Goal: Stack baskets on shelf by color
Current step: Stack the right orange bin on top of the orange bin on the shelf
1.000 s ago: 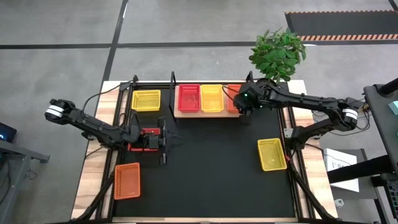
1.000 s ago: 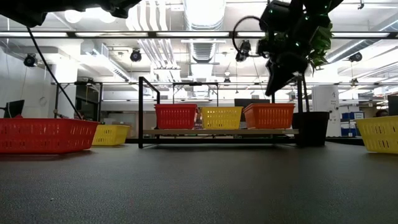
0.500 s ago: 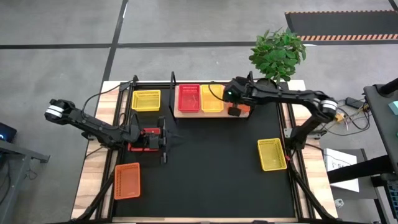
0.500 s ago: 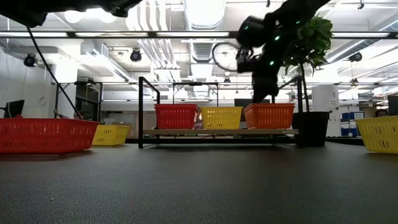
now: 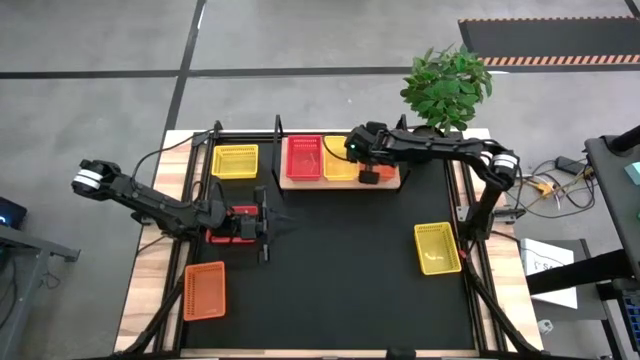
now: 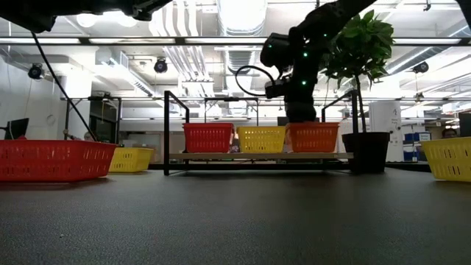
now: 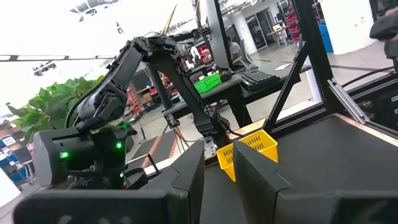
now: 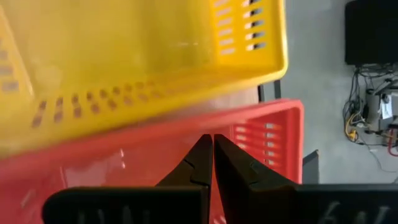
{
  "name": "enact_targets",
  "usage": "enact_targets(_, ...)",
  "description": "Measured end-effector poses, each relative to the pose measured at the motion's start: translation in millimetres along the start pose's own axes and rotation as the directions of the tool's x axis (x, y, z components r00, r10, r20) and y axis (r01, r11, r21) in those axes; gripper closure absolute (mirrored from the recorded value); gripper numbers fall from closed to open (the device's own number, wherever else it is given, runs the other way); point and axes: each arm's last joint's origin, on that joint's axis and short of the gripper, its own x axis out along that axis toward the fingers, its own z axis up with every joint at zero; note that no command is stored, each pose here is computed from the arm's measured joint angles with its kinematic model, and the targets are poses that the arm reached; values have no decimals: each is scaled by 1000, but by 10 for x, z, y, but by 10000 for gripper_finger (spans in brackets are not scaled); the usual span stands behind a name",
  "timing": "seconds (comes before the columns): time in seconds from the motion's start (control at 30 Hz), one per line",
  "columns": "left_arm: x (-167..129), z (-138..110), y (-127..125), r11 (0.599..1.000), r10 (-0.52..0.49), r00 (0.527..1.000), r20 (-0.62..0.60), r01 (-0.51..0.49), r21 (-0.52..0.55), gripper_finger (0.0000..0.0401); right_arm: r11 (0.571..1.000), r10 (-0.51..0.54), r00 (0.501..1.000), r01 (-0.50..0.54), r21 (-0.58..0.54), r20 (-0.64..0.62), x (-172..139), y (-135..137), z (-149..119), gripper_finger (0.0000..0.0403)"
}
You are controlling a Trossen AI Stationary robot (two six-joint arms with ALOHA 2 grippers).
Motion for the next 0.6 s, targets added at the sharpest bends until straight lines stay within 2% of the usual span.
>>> enact_targets(0.13, -1, -4, -2, 1000, -1, 1000, -3, 1, 1, 331, 997, 23, 999, -25, -67, -29, -45, 1, -44, 394)
enact_targets(0.6, -3, -10, -4, 1000, -3, 1000, -5, 3, 0, 331, 970, 215, 974, -221, -97, -68, -264, 28, -212, 394)
